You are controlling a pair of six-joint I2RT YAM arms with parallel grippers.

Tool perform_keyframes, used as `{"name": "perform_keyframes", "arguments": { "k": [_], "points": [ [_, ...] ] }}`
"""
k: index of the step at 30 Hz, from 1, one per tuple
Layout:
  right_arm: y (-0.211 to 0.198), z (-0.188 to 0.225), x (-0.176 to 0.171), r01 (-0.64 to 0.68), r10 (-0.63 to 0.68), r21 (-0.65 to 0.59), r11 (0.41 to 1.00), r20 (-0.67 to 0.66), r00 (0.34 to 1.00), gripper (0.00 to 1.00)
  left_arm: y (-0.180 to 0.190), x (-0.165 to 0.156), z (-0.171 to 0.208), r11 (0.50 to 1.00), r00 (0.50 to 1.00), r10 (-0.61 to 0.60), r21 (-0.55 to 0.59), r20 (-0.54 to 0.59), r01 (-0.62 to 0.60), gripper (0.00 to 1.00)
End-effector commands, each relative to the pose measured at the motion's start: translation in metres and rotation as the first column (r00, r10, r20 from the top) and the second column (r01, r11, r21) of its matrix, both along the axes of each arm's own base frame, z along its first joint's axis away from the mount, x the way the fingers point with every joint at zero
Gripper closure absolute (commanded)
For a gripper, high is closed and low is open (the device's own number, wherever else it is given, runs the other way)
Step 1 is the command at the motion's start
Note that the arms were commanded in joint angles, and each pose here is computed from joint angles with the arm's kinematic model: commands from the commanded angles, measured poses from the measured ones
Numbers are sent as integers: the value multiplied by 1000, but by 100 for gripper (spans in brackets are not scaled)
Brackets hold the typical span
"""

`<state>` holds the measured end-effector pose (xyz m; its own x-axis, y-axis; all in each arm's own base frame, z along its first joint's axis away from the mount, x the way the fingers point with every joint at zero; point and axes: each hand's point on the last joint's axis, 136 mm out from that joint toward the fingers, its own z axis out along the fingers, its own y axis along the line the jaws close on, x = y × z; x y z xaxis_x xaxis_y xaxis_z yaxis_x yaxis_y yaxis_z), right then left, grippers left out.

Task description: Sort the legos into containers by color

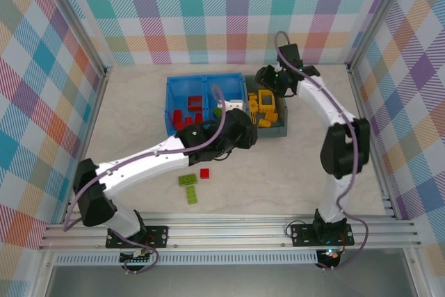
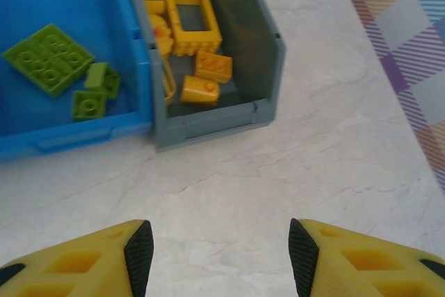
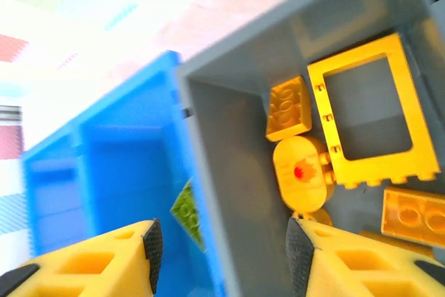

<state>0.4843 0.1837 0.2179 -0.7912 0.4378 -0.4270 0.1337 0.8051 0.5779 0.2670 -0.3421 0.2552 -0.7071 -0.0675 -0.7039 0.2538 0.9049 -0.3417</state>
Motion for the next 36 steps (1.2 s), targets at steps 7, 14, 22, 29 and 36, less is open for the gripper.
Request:
{"name": "perform_keyframes", "arguments": {
  "k": [7, 14, 22, 29, 36],
  "points": [
    [42, 57, -165, -235, 268, -166, 958, 223, 937, 42, 104, -33, -102, 971, 922, 182, 209, -343, -114, 35],
    [86, 5, -325, -559, 594, -202, 805, 256, 763, 36, 125, -33, -161, 949, 861, 200, 311, -468, -51, 31],
    [99, -40, -393, -665, 700, -228, 711, 152, 697, 34, 116, -22, -194, 928, 844, 200, 373, -498, 0, 38],
    [114, -40, -397, -678, 716, -239, 695, 152, 681, 34, 112, -19, -217, 913, 820, 224, 407, -527, 12, 44],
    [110, -38, -394, -661, 701, -244, 710, 161, 694, 34, 117, -20, -231, 896, 805, 263, 444, -532, 1, 48]
  ]
}}
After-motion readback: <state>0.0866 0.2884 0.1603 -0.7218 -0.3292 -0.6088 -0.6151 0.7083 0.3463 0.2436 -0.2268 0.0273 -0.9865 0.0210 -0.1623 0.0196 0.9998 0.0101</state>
